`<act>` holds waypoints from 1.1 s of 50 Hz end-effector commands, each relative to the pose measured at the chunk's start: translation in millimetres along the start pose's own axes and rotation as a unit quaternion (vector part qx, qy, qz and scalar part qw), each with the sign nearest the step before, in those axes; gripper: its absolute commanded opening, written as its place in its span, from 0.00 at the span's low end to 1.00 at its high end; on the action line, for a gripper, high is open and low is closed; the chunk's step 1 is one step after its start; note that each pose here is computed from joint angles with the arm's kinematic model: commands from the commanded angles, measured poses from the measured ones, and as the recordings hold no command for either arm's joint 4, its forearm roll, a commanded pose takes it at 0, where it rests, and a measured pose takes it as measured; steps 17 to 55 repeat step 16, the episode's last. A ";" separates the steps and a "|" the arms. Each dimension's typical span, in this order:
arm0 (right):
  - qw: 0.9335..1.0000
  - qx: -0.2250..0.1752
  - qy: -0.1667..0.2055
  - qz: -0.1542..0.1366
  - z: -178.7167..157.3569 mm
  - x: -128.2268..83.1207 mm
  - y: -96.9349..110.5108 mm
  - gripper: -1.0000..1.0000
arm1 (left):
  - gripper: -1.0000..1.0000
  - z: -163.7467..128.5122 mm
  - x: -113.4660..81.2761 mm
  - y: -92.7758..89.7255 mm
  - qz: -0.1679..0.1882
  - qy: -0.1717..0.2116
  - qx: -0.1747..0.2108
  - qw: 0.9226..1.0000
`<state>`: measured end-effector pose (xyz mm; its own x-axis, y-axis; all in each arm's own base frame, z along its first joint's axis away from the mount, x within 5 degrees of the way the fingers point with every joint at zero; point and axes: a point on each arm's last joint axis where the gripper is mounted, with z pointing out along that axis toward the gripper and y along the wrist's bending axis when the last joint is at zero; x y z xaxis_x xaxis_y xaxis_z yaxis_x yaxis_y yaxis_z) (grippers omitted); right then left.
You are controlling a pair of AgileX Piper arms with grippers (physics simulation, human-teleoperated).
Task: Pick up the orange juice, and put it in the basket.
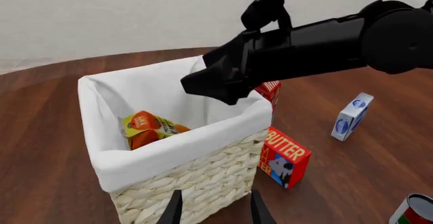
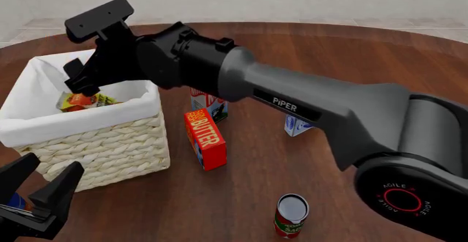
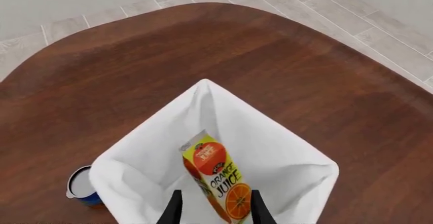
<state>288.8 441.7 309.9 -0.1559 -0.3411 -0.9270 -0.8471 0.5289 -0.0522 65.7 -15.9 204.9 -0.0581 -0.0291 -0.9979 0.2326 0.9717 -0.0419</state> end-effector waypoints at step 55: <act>0.998 -0.018 -0.061 -0.019 -85.6 -30.6 20.0 1.00 | 1.00 0.3 0.1 -0.4 0.001 0.001 0.003 1.000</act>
